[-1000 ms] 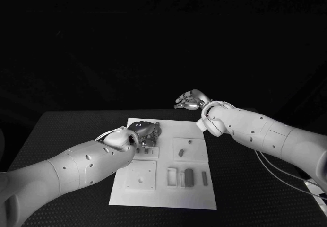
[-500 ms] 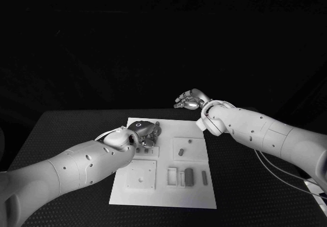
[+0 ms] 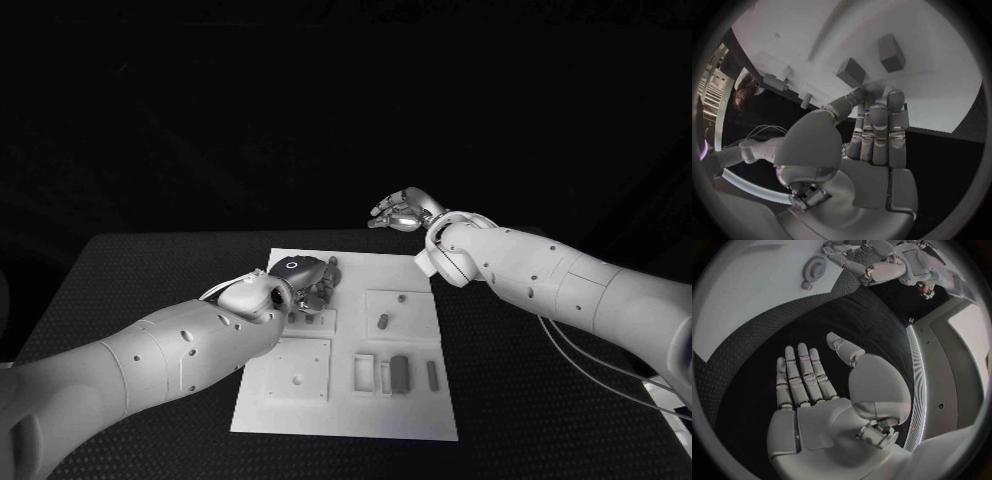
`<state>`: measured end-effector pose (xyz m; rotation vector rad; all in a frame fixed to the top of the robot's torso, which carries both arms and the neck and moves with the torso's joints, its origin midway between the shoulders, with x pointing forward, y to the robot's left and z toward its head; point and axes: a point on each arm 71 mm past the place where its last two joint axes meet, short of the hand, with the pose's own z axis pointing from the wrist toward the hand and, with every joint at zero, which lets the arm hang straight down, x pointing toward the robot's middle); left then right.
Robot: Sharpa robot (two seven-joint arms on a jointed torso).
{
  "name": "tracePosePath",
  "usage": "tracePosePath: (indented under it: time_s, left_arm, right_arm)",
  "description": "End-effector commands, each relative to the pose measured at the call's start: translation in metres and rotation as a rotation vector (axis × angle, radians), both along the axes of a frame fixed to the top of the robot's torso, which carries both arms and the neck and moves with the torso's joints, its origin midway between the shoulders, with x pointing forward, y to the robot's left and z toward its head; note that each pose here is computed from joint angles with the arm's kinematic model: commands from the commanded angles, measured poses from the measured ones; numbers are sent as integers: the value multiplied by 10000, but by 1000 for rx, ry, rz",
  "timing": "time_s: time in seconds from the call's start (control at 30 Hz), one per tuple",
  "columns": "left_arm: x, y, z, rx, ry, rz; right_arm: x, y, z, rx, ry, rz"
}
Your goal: Assemble the parts on the task board
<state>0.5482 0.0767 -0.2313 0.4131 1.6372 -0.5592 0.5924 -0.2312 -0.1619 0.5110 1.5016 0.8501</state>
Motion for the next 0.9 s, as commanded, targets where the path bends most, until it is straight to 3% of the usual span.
tracePosePath:
  time_s: [0.03, 0.53, 0.9]
  left_arm:
    - [-84, -12, -172, 23, 56, -24]
    - [-79, 50, -104, -66, 43, 0]
    - [-14, 97, 85, -153, 13, 27]
  right_arm:
    - [-3, 14, 1, 1, -2, 17]
    - [-2, 13, 0, 1, -2, 17]
    - [-3, 0, 1, 0, -2, 15]
